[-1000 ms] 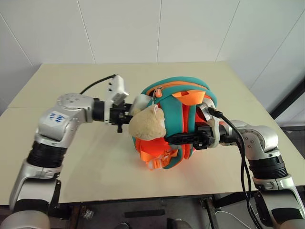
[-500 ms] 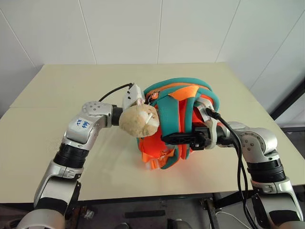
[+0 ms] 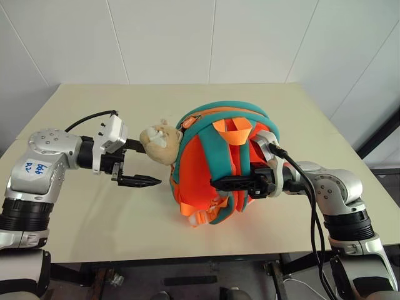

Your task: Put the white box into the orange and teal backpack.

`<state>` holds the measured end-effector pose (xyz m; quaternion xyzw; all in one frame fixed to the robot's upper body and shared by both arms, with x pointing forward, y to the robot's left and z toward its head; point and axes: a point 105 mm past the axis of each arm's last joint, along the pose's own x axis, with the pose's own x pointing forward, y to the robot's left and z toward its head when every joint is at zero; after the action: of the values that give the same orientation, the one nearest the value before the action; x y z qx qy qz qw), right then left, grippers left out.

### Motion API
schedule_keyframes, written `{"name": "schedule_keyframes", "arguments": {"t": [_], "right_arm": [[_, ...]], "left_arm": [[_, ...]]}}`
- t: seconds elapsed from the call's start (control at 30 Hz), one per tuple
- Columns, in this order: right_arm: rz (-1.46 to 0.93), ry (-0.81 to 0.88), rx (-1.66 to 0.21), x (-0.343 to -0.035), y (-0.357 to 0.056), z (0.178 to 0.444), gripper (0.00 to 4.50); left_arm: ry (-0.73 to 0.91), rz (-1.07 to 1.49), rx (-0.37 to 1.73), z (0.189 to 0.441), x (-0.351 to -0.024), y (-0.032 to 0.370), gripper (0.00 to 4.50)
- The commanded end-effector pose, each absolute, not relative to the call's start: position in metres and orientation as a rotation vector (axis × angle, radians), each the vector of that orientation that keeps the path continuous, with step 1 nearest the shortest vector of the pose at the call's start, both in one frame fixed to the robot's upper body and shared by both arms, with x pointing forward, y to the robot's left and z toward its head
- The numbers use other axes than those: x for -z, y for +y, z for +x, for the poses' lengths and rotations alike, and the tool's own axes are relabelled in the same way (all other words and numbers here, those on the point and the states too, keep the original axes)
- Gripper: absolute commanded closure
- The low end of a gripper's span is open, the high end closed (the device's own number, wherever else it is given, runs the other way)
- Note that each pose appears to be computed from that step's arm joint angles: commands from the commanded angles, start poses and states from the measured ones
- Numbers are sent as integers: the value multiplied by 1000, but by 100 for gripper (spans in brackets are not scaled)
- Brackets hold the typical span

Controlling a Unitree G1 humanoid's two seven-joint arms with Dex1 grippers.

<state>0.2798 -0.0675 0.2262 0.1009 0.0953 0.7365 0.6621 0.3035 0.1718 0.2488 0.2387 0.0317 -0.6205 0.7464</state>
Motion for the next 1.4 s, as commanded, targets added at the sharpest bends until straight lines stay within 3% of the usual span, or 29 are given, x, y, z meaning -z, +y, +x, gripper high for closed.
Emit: {"name": "schedule_keyframes", "arguments": {"t": [0.03, 0.2, 0.23, 0.33, 0.53, 0.67, 0.83, 0.97, 1.17, 1.4], "right_arm": [[215, 165, -1676, -237, -69, 279, 450], [215, 164, -1671, -237, -68, 282, 450], [215, 164, -1671, -237, -68, 282, 450], [214, 165, -1670, -237, -69, 282, 450], [220, 169, -1666, -235, -69, 281, 450], [223, 172, -1665, -234, -69, 280, 450], [226, 175, -1663, -233, -70, 279, 450], [226, 176, -1661, -232, -70, 279, 450], [226, 178, -1661, -232, -70, 279, 450], [228, 189, -1661, -229, -69, 279, 450]], "left_arm": [[-11, 535, 1329, 297, -264, 170, 1], [-25, 507, 1316, 296, -258, 164, 1], [-31, 502, 1314, 296, -258, 163, 19], [-31, 480, 1326, 294, -257, 161, 88], [-114, 494, 1209, 311, -265, 163, 273], [-167, 382, 1243, 305, -275, 158, 273], [-81, 316, 1302, 291, -269, 159, 273], [-28, 303, 1288, 290, -267, 162, 186], [-58, 327, 1273, 286, -268, 168, 4], [-174, 249, 1252, 287, -288, 162, 4]]}}
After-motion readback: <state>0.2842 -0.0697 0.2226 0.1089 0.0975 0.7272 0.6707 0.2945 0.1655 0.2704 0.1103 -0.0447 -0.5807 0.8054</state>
